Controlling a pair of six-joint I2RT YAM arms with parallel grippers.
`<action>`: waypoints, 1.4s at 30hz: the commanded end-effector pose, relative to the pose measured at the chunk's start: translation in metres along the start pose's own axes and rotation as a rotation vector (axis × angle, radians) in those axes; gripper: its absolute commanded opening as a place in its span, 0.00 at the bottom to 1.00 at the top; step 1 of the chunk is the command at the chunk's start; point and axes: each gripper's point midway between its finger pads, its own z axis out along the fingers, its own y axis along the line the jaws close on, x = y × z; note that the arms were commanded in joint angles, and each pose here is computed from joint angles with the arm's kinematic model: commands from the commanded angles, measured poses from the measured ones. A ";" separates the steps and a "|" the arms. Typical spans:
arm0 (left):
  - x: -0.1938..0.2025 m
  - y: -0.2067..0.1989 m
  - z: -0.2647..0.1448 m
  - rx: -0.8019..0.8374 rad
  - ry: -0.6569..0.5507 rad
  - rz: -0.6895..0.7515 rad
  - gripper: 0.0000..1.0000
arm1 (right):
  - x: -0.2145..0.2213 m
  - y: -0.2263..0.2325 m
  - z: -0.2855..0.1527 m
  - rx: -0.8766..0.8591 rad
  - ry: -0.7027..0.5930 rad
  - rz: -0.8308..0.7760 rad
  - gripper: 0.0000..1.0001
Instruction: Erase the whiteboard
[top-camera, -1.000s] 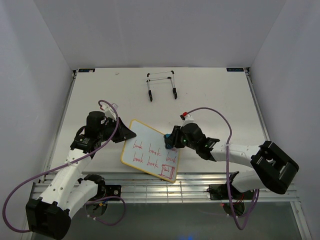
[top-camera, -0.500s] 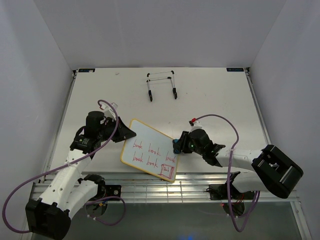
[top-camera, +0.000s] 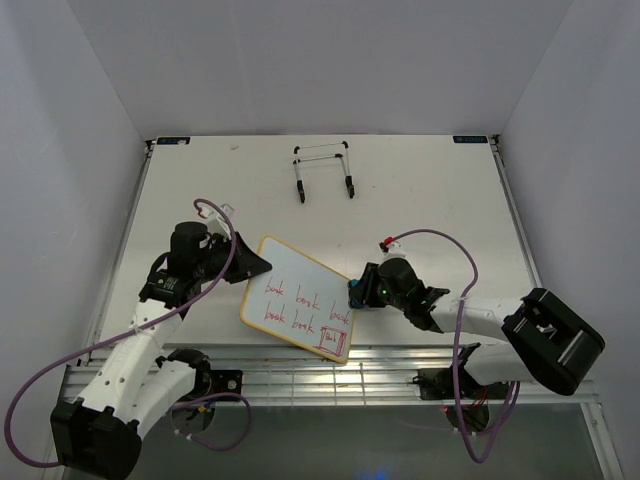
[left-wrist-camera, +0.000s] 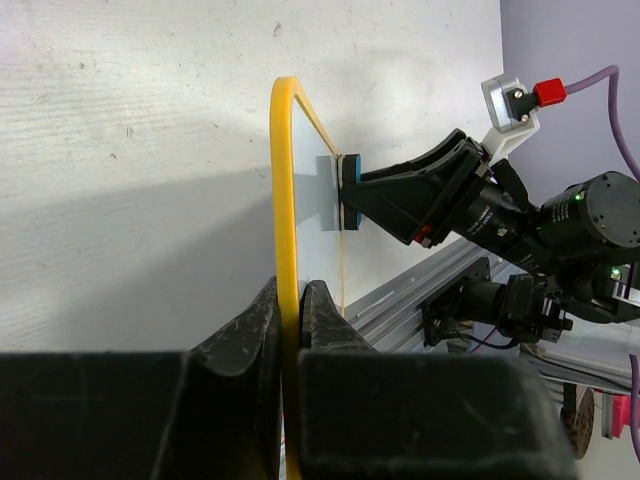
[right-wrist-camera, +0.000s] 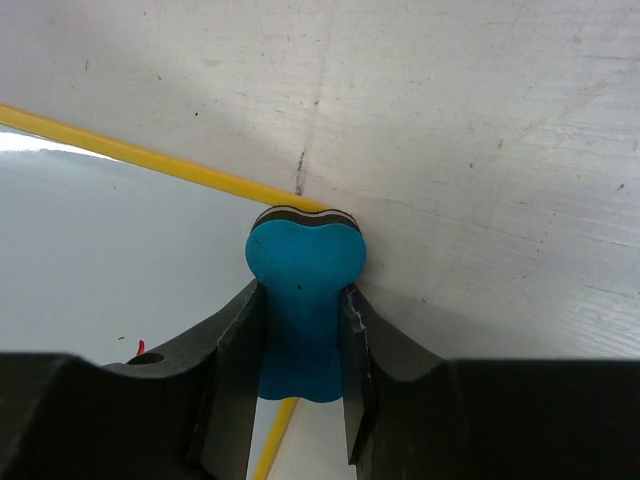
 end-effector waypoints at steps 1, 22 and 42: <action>0.002 0.021 0.004 -0.077 0.000 0.123 0.00 | 0.075 -0.028 -0.013 0.079 0.273 -0.056 0.13; 0.005 0.023 0.006 -0.076 0.015 0.112 0.00 | 0.013 0.176 -0.003 -0.374 0.165 -0.171 0.13; 0.000 0.024 0.001 -0.097 -0.028 0.113 0.00 | 0.019 0.198 0.008 -0.282 0.194 -0.183 0.13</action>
